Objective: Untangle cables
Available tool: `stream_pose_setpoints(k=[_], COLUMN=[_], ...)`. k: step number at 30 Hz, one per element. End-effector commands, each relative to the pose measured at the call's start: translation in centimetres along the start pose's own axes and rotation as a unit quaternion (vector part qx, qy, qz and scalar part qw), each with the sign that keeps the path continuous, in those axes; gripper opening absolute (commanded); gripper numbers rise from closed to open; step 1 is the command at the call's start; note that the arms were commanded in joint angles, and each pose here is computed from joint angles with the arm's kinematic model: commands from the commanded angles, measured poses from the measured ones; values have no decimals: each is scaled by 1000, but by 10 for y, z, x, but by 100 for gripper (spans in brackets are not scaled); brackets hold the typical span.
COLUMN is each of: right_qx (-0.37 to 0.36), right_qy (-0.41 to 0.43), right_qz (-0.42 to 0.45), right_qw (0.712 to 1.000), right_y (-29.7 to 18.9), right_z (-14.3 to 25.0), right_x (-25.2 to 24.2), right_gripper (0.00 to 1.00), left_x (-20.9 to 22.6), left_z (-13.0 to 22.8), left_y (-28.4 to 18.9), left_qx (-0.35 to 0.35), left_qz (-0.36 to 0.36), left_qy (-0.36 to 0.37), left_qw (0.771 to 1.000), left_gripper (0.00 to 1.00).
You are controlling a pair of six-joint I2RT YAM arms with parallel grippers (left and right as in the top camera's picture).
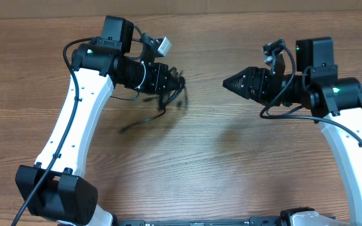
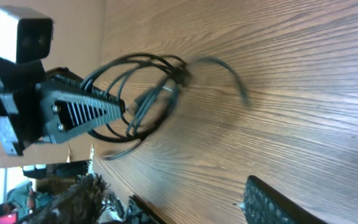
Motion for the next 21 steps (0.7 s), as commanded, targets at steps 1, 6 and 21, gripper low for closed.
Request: stream_pose_setpoints(k=[1,6,21], right_qx=[-3,17,61], right_qy=[39,79,2], right_qz=[20,69,56], right_qw=[999,994,997], right_y=[6,30,72], right_z=[-2,-1,1], right_x=[5,-9,-10], right_gripper=[66,65,65], left_x=[-13,-20,-31], left_z=[1,-2,-5], left_y=[-10,-20,-48], left_qx=[-5,-13,-10], left_qz=[66,133,269], left_qy=[36,38,-9], left_qw=[997,990,963], left_gripper=[4,4,4])
Point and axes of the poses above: each gripper's point midway between its finger pads, its own y axis out along the fingers, its own x axis along the line the jaws close on, z = x × y, the point moved 7 cm from there along -y, back along the fingers, and after that the axes turned 8 degrees about -y, right-handed, at the moved point
